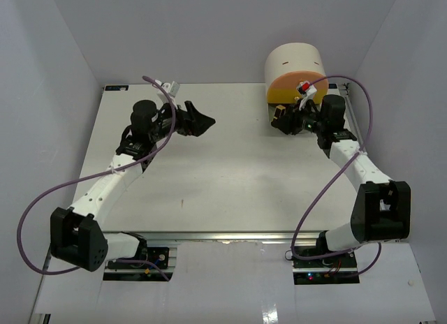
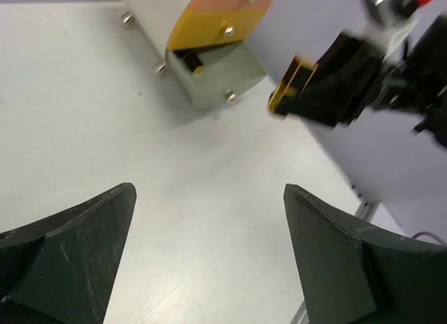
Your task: Organize the makeup
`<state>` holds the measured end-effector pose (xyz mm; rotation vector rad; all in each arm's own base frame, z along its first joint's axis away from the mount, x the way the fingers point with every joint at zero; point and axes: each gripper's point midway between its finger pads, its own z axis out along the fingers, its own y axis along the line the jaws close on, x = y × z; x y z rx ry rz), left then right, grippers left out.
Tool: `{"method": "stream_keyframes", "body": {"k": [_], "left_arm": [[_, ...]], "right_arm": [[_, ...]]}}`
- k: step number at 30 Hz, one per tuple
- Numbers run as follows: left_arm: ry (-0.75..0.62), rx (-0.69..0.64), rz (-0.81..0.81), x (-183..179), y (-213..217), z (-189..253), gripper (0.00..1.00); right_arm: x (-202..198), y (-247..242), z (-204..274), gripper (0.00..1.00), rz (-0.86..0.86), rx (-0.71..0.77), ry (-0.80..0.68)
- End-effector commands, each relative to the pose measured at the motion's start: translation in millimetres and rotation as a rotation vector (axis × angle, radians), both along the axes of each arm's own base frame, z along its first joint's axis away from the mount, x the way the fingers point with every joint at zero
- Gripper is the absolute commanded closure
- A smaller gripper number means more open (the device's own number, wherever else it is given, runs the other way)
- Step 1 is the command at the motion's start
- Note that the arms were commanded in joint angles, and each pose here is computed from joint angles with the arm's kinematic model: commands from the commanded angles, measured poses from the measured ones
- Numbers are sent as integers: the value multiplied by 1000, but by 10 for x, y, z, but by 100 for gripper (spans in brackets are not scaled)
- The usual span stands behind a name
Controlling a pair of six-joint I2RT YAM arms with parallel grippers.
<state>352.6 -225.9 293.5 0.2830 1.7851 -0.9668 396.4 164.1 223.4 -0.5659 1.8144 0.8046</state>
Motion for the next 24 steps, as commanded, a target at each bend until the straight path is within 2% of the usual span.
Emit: {"method": "stream_keyframes", "body": {"k": [1, 3, 8, 15, 20, 24], "left_arm": [[65, 295, 119, -136, 464, -803, 2], [59, 337, 143, -161, 552, -843, 2], [-8, 319, 155, -236, 590, -627, 2], [-35, 310, 156, -281, 603, -545, 2], [-44, 305, 156, -294, 604, -514, 2], [-38, 304, 149, -294, 592, -529, 2]], "right_arm": [[612, -661, 64, 90, -338, -347, -83], [784, -773, -74, 90, -386, -438, -55], [1003, -917, -282, 83, -431, -649, -63], [1212, -1036, -417, 73, -444, -792, -82], [1213, -1067, -491, 33, -430, -835, -82], [1182, -1024, -400, 26, -400, -827, -111]]}}
